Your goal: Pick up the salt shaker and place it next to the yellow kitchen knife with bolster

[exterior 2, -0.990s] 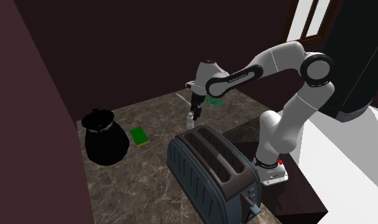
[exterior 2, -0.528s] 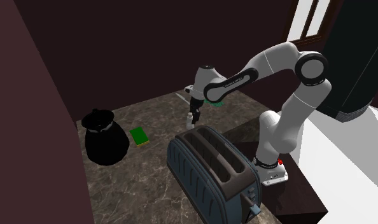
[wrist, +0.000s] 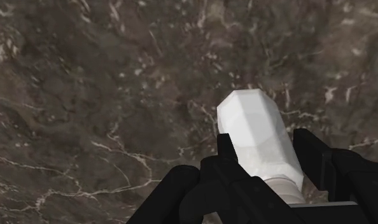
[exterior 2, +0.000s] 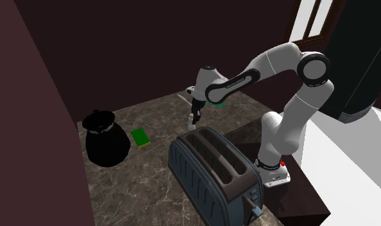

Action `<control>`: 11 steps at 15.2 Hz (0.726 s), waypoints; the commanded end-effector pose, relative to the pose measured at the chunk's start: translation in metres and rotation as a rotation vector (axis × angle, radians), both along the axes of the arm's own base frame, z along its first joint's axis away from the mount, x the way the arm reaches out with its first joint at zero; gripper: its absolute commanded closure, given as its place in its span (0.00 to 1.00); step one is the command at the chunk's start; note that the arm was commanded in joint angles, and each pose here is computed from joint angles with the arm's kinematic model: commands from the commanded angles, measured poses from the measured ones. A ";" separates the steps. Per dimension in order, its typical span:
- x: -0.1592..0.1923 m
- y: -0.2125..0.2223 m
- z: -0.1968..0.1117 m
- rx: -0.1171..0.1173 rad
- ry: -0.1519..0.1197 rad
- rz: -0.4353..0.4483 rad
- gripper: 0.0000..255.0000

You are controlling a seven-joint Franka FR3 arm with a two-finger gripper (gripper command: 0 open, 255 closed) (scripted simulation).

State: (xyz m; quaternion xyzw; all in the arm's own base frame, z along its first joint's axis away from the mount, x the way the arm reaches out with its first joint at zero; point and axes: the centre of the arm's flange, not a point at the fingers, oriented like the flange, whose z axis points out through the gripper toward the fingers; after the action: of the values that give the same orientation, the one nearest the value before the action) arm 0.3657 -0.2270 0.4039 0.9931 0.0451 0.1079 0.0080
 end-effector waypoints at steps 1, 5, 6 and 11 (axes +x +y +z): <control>0.000 0.000 0.000 0.000 0.001 0.000 1.00; 0.000 0.000 0.000 0.000 0.001 0.000 1.00; 0.000 0.000 0.000 0.000 0.001 0.000 1.00; 0.000 0.000 0.021 0.000 0.001 0.000 1.00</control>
State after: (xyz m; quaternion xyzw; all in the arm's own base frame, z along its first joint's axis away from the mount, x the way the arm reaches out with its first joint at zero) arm 0.3653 -0.2277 0.4196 0.9931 0.0451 0.1078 0.0079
